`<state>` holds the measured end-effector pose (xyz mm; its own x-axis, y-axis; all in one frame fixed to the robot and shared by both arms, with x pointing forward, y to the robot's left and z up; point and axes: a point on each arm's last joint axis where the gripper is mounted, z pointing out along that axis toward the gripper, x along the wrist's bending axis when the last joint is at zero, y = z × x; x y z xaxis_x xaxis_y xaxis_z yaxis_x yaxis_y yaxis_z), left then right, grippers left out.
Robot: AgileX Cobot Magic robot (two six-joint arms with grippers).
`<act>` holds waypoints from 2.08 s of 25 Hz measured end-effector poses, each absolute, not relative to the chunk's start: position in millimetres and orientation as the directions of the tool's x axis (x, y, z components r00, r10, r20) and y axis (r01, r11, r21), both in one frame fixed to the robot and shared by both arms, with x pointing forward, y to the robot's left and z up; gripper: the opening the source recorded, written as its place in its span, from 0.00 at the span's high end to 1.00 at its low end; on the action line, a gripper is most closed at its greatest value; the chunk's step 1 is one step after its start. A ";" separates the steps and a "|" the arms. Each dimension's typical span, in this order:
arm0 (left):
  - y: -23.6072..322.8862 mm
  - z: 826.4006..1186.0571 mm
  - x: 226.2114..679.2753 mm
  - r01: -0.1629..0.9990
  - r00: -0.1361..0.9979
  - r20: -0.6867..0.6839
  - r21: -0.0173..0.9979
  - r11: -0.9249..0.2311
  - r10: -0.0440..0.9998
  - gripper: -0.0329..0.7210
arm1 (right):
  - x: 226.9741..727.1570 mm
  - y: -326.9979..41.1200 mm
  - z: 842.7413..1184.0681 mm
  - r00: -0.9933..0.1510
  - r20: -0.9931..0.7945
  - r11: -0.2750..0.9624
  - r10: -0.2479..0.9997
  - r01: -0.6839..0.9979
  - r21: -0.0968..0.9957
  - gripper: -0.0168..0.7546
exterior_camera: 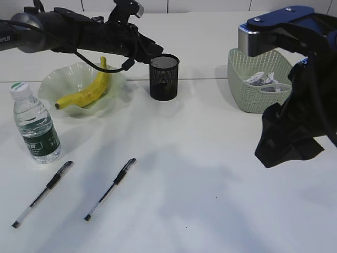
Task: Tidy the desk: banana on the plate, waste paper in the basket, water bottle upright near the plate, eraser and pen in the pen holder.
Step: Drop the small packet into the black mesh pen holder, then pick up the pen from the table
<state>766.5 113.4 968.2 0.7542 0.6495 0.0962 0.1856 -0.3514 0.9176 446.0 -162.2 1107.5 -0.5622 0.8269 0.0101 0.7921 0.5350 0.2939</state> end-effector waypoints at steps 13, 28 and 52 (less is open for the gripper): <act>129.3 1018.5 745.8 0.331 0.725 0.098 0.818 -0.470 0.682 0.60 | 446.0 -162.2 1107.5 -0.562 0.010 0.535 0.827 0.792 0.294 0.38; 150.8 1052.7 708.6 0.676 0.584 -0.072 0.594 -0.436 0.809 0.60 | 446.0 -162.2 1107.5 -0.562 0.010 0.535 0.827 0.792 0.294 0.38; 181.8 1154.2 641.8 0.775 0.397 -0.013 0.539 -0.328 0.918 0.60 | 428.3 -171.1 1128.3 -0.564 0.034 0.513 0.825 0.774 0.372 0.38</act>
